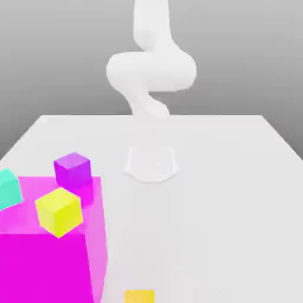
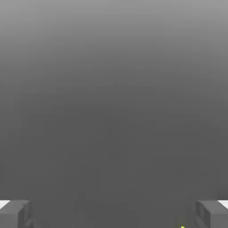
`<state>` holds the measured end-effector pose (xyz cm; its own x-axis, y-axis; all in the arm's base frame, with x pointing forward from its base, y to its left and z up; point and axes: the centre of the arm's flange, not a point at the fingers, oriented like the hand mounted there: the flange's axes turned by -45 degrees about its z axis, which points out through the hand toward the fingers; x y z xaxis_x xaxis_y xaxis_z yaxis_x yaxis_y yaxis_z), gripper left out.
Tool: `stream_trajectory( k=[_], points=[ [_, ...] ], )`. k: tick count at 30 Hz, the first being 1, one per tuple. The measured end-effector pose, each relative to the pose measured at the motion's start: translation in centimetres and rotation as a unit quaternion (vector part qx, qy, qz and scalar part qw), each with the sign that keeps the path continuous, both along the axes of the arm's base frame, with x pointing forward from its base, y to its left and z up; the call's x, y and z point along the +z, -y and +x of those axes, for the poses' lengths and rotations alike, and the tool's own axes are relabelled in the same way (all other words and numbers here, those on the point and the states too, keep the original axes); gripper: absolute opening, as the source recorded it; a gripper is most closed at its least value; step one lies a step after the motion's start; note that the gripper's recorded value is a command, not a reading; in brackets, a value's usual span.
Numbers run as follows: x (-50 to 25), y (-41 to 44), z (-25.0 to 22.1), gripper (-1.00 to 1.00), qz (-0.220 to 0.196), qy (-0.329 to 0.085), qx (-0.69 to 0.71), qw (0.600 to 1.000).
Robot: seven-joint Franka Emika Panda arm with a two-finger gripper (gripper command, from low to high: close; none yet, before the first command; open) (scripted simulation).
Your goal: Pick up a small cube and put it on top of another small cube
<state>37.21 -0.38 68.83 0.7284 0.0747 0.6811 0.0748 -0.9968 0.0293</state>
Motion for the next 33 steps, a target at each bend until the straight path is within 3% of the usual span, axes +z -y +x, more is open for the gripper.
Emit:
stream_trajectory(
  k=[8, 16, 24, 33],
  points=[
    [-8.4, 0.5, 7.4, 0.0, -0.064, -0.071, 0.138, 0.986],
    [-18.2, 0.5, 12.8, 0.0, -0.121, -0.129, 0.272, 0.946],
    [-28.7, 0.3, 16.0, 0.0, -0.174, -0.178, 0.401, 0.881],
    [-40.5, 0.8, 17.0, 0.0, -0.227, -0.227, 0.536, 0.781]
  ],
)
